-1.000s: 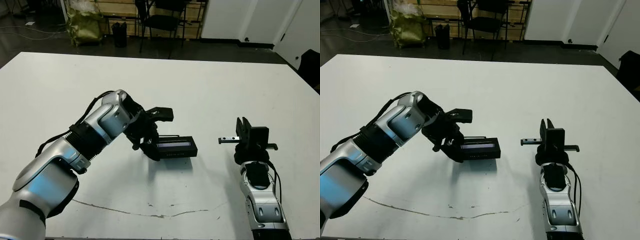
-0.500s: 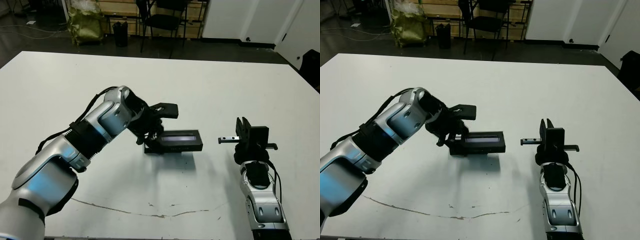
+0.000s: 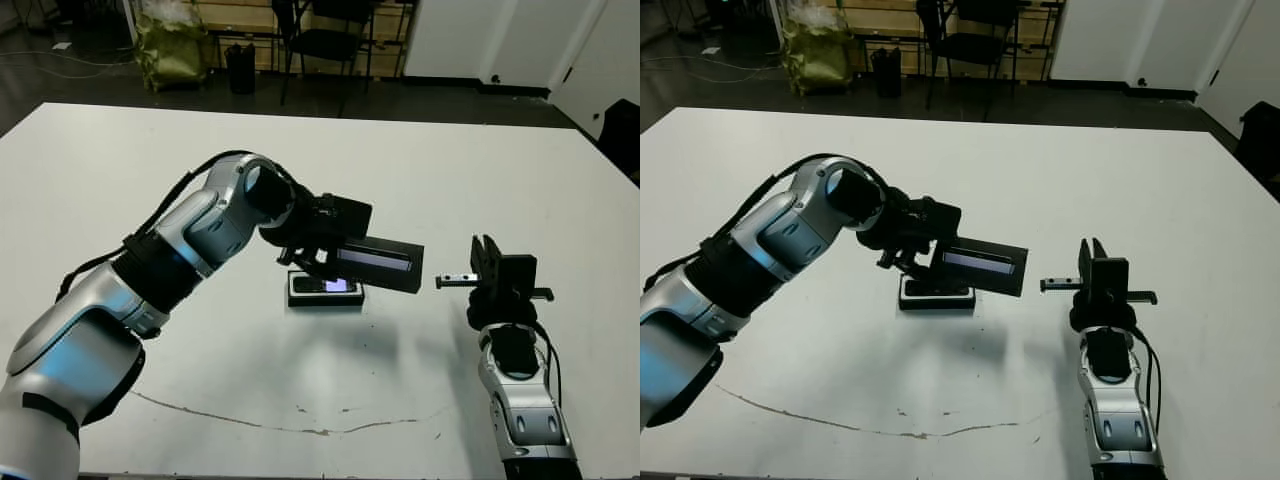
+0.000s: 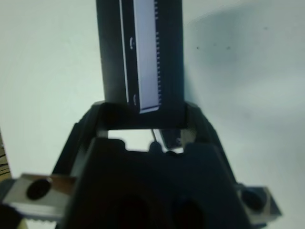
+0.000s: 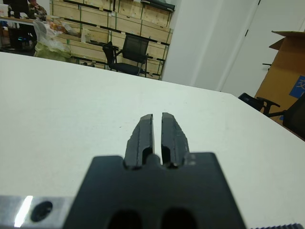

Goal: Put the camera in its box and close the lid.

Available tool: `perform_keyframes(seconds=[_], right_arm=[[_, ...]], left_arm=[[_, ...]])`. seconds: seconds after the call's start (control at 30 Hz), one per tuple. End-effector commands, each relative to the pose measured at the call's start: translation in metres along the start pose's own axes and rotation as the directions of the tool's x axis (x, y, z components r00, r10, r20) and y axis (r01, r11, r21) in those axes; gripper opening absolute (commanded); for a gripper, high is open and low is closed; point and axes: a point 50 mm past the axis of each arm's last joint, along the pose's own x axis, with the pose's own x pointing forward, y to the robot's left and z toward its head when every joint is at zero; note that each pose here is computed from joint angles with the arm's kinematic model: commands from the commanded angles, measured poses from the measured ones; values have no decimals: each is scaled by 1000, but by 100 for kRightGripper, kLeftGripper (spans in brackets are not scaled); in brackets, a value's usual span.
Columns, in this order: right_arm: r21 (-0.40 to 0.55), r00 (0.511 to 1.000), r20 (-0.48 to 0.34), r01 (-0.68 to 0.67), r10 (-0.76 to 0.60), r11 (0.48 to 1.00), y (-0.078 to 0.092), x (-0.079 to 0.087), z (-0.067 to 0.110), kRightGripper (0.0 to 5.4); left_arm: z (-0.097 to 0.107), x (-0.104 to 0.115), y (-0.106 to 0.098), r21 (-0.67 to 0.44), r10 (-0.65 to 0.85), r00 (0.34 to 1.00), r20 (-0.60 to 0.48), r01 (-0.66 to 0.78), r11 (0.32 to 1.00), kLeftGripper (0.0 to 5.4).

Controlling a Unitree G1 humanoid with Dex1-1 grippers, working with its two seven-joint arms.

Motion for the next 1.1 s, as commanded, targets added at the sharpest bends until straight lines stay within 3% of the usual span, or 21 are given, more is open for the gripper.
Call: perform_keyframes(seconds=[0.03, 0.17, 0.5, 0.77, 1.0, 1.1], right_arm=[[-9, 1000, -25, 9, -9, 1000, -3, -2, -6, 0], [-7, 1000, -17, 5, -5, 1000, -2, -1, -6, 0], [-6, 1000, -24, 5, -6, 1000, -2, 0, -5, 0], [0, 1000, -5, 0, 0, 1000, -1, 0, -6, 0], [-11, 1000, -21, 8, -8, 1000, -1, -1, -5, 0], [1, 1000, -5, 9, -9, 1000, -1, -2, -5, 0]], left_arm=[[-6, 4, -1, -18, -50, 998, -32, 49, 999, 242], [-10, 5, 0, -61, -104, 990, -93, 99, 993, 242], [-21, 11, 1, -149, -187, 977, -100, 171, 974, 242], [-26, 18, 1, -223, -157, 979, -128, 125, 967, 242], [-20, 23, 2, -135, -70, 981, -183, 45, 990, 242], [-19, 24, 2, -167, -31, 980, -197, -3, 986, 242]])
